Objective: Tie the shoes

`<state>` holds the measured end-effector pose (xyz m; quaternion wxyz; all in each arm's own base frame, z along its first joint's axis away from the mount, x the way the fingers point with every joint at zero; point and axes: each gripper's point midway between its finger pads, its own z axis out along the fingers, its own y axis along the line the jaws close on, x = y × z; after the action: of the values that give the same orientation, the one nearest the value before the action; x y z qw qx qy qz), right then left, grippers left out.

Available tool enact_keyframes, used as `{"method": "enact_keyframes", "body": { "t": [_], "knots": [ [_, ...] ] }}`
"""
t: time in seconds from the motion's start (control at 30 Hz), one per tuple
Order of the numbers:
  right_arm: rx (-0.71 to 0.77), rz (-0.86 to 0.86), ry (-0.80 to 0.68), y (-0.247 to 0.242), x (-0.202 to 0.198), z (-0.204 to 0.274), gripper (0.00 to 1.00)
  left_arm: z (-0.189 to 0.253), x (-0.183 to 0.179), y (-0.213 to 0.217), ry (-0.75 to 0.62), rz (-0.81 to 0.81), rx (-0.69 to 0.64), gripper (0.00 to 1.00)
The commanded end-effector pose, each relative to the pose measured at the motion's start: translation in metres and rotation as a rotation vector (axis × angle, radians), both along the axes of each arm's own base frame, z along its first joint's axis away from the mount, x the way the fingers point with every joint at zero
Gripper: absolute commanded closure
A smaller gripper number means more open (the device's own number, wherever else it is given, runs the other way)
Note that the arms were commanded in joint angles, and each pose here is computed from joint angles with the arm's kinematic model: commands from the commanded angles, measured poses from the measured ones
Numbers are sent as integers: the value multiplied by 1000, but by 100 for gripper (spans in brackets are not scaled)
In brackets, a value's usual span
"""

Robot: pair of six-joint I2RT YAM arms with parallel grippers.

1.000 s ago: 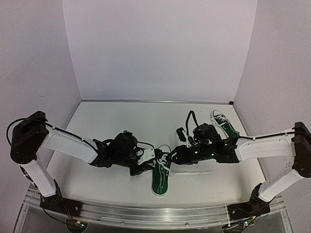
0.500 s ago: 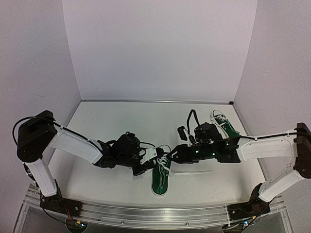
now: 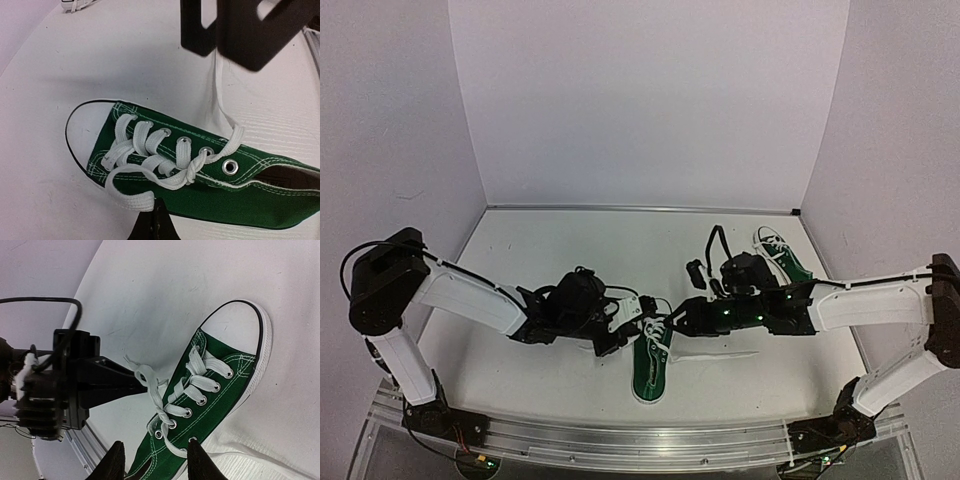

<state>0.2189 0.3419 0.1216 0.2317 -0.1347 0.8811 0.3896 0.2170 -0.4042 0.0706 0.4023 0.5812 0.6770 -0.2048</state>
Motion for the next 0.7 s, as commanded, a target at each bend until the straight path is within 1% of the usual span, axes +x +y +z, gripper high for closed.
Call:
{"method": "enact_keyframes", "body": {
  "t": [0.0,0.17,0.37,0.67],
  "knots": [
    [8,-5,-26,-2,0,10,60,57,-6,-3,-64,-40,-121,100],
    [17,30,-15,8,0,11,60,66,-11,0,-85,-73,-129,100],
    [51,72,-21,24,2,20,58,56,-14,-5,-81,-105,-106,100],
    [78,118,-3,43,5,12,58,51,-14,-10,-84,-124,-101,100]
  ]
}}
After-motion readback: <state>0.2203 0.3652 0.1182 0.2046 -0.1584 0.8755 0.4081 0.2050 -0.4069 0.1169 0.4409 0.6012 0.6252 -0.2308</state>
